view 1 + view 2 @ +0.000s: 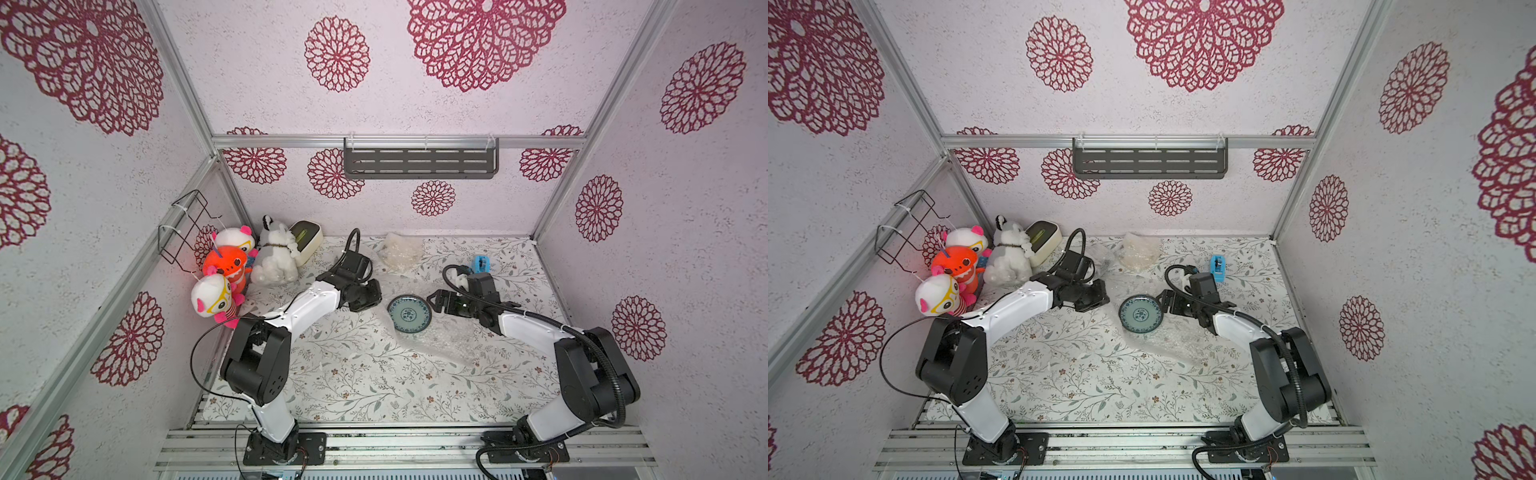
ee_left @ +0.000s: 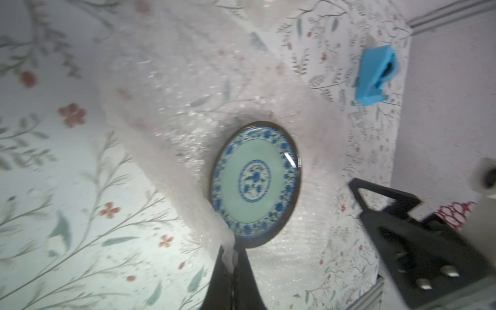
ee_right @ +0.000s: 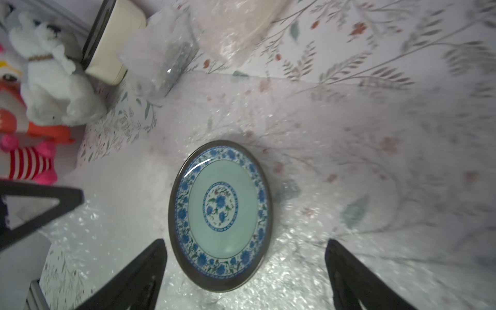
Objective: Wrap dinner plates in bubble wrap
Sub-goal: Wrap the plate in the bubble wrap.
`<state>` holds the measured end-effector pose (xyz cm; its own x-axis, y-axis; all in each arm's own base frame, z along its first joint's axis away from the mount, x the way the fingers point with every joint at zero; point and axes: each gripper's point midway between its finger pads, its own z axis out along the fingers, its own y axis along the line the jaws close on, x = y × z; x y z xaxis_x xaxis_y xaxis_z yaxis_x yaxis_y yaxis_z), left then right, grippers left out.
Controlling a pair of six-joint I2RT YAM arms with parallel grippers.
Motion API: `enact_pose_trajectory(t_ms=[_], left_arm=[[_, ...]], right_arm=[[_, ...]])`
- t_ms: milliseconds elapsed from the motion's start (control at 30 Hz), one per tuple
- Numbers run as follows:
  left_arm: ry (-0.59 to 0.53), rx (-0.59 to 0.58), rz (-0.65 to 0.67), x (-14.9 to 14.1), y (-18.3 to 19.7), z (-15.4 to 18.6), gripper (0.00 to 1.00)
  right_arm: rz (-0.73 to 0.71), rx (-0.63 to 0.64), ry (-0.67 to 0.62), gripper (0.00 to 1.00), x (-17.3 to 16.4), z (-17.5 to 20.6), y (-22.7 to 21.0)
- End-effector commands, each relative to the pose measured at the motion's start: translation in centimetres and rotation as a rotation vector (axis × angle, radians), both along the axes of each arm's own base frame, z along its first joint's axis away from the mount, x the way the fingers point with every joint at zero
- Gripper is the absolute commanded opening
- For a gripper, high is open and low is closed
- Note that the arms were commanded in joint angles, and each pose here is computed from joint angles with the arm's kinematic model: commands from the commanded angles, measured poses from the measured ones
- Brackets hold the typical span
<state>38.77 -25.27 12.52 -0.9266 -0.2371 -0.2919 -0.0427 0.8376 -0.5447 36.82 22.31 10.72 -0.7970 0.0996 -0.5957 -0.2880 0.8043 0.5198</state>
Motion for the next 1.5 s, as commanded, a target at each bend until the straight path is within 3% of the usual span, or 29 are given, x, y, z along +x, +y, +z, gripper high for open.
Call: enact_pose_trajectory(t_ms=[0, 67, 433, 567, 667, 767, 833, 1000, 1167, 1467], left_arm=[[0.107, 0.010, -0.024, -0.8, -1.5, -2.5, 0.00], [0.120, 0.016, -0.015, -0.4, -1.8, -2.6, 0.02], [0.131, -0.020, -0.012, 0.1, -2.8, -2.1, 0.05], [0.115, -0.042, -0.018, 0.3, -3.1, -1.1, 0.10], [0.081, -0.048, -0.053, 0.1, -3.0, -0.2, 0.28], [0.001, -0.007, -0.065, 0.5, -1.6, 0.7, 0.50], [-0.037, -0.001, -0.075, 0.9, -0.8, 1.1, 0.50], [-0.032, -0.042, -0.239, 0.8, -2.7, 0.7, 0.41], [0.055, -0.018, -0.353, 0.8, -5.8, -3.0, 0.29], [0.100, -0.083, -0.410, 2.6, -10.6, -6.9, 0.26]], right_arm=[[0.293, 0.026, -0.219, 0.93, -1.5, 3.4, 6.0], [0.378, -0.006, -0.272, 0.90, -2.4, 3.3, 8.1], [0.483, -0.084, -0.400, 0.66, -2.5, 1.4, 12.8], [0.365, -0.098, -0.404, 0.27, -1.0, 1.9, 11.5], [0.277, 0.008, -0.351, 0.00, -0.1, 2.7, 9.6], [0.189, 0.087, -0.238, 0.00, 0.7, 1.7, 7.4], [0.145, 0.128, -0.147, 0.00, 1.1, 0.4, 6.4], [0.066, 0.234, 0.003, 0.00, 1.9, -1.8, 5.8], [0.019, 0.253, 0.071, 0.00, 2.4, -3.4, 5.8], [-0.027, 0.241, 0.080, 0.00, 2.3, -3.7, 3.9]])
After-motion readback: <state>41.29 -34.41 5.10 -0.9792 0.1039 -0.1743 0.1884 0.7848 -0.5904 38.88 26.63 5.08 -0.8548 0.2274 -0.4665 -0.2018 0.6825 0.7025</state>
